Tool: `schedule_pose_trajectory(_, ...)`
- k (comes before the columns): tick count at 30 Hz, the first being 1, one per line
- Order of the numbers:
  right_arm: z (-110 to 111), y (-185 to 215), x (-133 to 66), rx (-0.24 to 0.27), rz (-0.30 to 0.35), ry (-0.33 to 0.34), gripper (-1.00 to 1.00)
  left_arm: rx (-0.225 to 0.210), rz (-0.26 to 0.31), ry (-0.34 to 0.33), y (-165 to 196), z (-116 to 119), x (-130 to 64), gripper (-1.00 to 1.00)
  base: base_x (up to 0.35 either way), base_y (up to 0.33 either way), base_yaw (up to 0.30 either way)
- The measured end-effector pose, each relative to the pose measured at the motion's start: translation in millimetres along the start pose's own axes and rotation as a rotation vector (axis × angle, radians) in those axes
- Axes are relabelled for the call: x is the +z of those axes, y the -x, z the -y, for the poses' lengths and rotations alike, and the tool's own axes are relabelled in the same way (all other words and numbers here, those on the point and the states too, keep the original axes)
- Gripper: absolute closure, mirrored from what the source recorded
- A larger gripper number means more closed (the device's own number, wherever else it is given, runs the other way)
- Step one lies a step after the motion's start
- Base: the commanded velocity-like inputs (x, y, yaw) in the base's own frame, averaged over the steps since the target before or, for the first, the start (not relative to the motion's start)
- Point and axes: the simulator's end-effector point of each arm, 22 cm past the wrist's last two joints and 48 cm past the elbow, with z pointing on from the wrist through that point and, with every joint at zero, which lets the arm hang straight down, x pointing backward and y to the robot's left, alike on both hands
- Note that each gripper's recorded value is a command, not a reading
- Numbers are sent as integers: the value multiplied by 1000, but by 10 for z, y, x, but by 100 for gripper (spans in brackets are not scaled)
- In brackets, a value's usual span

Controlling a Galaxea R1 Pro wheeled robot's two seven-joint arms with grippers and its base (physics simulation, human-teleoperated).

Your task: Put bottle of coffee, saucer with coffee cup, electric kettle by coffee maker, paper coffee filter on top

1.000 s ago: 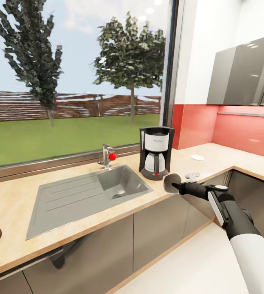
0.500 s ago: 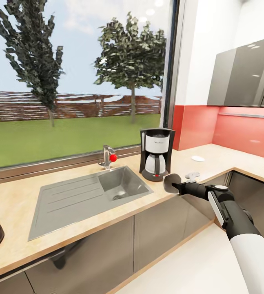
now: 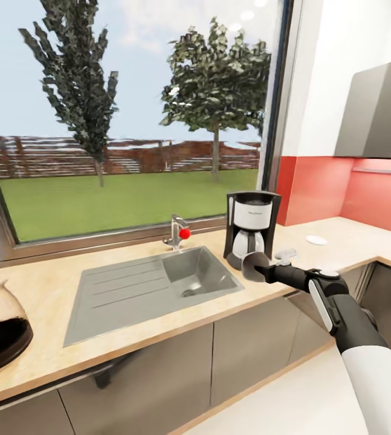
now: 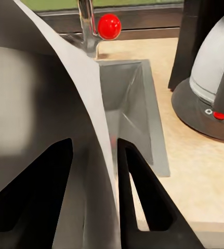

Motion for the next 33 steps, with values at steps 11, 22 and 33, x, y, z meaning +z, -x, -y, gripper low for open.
schedule_pose_trajectory(11,-2,4,-3,0,0,0,100,0,0,0,-3,-1,-1,-100,239,-194,9)
schedule_pose_trajectory(22,-6,16,-3,-1,3,2,100,0,-1,0,-3,2,0,-100,76,-97,15)
schedule_pose_trajectory(33,-5,16,-2,-1,3,1,100,0,-1,0,-4,-1,0,-100,0,-41,221)
